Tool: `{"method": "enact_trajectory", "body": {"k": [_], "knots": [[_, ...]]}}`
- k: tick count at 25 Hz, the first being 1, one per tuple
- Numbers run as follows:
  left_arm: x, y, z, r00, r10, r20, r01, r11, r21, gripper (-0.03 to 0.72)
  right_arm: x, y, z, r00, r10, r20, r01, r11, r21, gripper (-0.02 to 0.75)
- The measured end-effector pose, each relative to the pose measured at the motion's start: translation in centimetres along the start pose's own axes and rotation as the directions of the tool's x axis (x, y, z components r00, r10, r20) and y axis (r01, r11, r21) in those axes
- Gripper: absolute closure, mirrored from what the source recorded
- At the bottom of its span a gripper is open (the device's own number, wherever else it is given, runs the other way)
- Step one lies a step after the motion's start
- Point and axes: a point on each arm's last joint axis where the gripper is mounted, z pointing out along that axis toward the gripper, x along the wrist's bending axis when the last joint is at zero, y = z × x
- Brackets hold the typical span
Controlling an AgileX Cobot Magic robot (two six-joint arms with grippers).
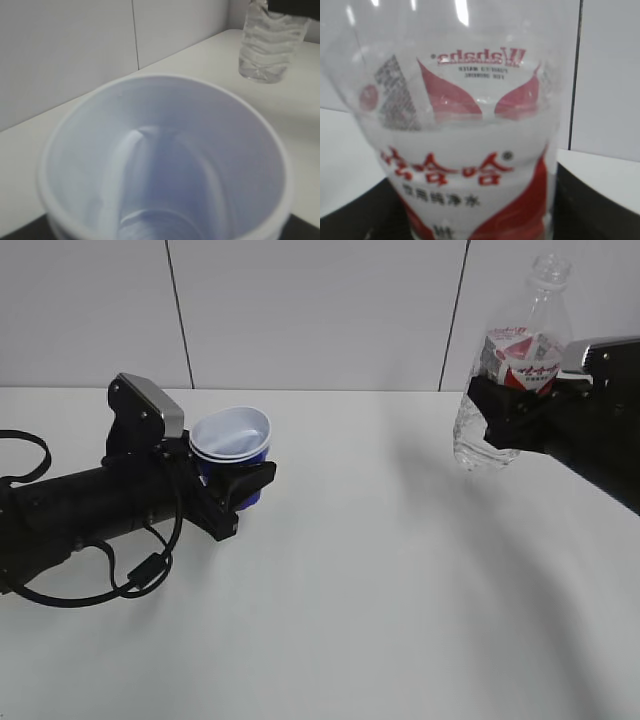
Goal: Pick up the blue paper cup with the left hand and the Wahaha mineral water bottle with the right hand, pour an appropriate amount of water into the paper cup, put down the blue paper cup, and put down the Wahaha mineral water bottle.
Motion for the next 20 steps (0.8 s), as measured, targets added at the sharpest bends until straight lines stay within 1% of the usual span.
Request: {"method": "enact_trajectory", "body": {"k": [2, 4, 6, 9, 12, 15, 20], "knots": [[-0.2, -0.2, 0.6, 0.999, 0.016, 0.052, -0.016, 1.000, 0.001, 0.286, 0.0, 1.2, -0.3, 1.000, -0.018, 0.006, 0.018, 1.000, -0.002, 0.290], [-0.5, 0.0, 1.2, 0.992, 0.011, 0.125, -0.011, 1.000, -0.002, 0.286, -0.1, 2.1, -0.2, 0.999, -0.052, 0.007, 0.052, 0.998, 0.020, 0.290], [-1.0, 0.2, 1.5, 0.980, -0.006, 0.198, 0.005, 1.000, 0.004, 0.287, -0.1, 3.2, -0.1, 0.994, -0.105, -0.002, 0.105, 0.994, 0.024, 0.290], [-1.7, 0.6, 2.0, 0.963, -0.015, 0.271, 0.015, 1.000, 0.003, 0.288, -0.1, 4.8, 0.2, 0.982, -0.188, -0.013, 0.188, 0.982, 0.001, 0.290], [-2.6, 1.3, 2.6, 0.933, -0.004, 0.360, 0.004, 1.000, 0.001, 0.288, -0.2, 6.0, 0.7, 0.963, -0.270, -0.015, 0.269, 0.962, -0.038, 0.290], [-3.5, 1.9, 3.5, 0.898, 0.024, 0.439, -0.023, 1.000, -0.006, 0.288, -0.1, 6.7, 1.2, 0.925, -0.379, -0.034, 0.377, 0.924, -0.059, 0.290], [-4.3, 2.4, 5.1, 0.851, 0.015, 0.524, -0.019, 1.000, 0.002, 0.289, 0.0, 7.5, 1.7, 0.830, -0.557, -0.046, 0.551, 0.829, -0.094, 0.290]]}}
